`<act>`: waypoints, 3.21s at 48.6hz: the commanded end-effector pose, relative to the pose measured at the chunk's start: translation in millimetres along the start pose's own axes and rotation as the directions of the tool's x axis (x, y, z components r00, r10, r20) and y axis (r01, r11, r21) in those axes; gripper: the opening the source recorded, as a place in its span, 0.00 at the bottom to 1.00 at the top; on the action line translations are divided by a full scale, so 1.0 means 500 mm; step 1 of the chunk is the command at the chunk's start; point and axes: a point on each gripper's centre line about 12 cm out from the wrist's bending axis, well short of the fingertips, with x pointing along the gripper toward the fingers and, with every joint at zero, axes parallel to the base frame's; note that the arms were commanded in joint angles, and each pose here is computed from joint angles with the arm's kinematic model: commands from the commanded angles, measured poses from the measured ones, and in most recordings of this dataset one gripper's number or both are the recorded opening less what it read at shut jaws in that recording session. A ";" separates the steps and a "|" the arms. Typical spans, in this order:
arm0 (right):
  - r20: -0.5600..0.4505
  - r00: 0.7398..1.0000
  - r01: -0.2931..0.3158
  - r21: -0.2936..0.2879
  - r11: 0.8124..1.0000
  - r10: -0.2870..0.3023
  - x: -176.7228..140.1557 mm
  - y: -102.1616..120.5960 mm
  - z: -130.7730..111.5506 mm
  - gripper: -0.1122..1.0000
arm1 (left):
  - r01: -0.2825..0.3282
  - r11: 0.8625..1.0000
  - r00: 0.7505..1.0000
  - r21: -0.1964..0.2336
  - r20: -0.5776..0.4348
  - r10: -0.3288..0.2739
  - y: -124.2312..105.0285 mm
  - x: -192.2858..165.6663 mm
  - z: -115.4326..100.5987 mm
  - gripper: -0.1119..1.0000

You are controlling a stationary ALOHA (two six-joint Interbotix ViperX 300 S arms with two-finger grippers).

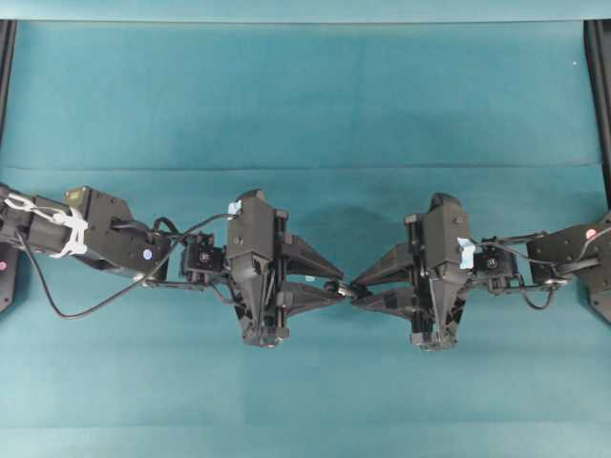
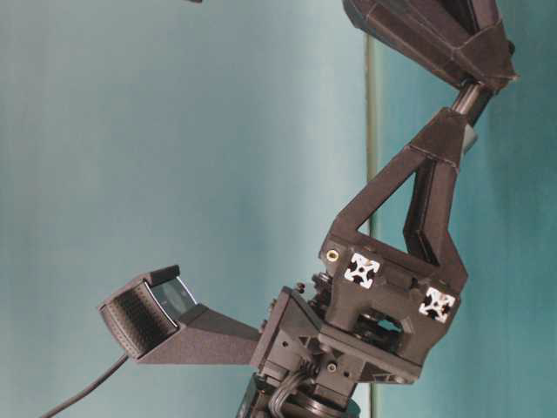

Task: Insert the washer onto the shaft with both hands.
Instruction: 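Slide the washer with the left gripper down over the shaft's threaded end, then open the left gripper and pull it back away from the shaft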

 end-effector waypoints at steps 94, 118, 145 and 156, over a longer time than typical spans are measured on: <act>0.046 0.999 -0.004 0.019 1.000 0.003 0.011 0.004 0.024 0.10 | 0.001 1.000 0.999 0.002 -0.044 -0.001 -0.013 0.029 0.019 0.88; 0.045 0.999 -0.004 0.019 1.000 0.003 0.011 0.004 0.022 0.10 | -0.009 1.000 0.996 0.005 -0.092 0.009 -0.013 0.018 0.023 0.86; 0.027 1.000 -0.005 0.013 1.000 0.004 0.011 0.005 0.018 0.10 | -0.035 0.999 0.976 0.023 -0.213 0.039 -0.010 -0.065 0.029 0.86; 0.024 1.000 -0.003 0.014 1.000 0.003 0.012 0.004 0.017 0.10 | -0.037 0.999 0.973 0.026 -0.229 0.042 -0.011 -0.133 0.038 0.86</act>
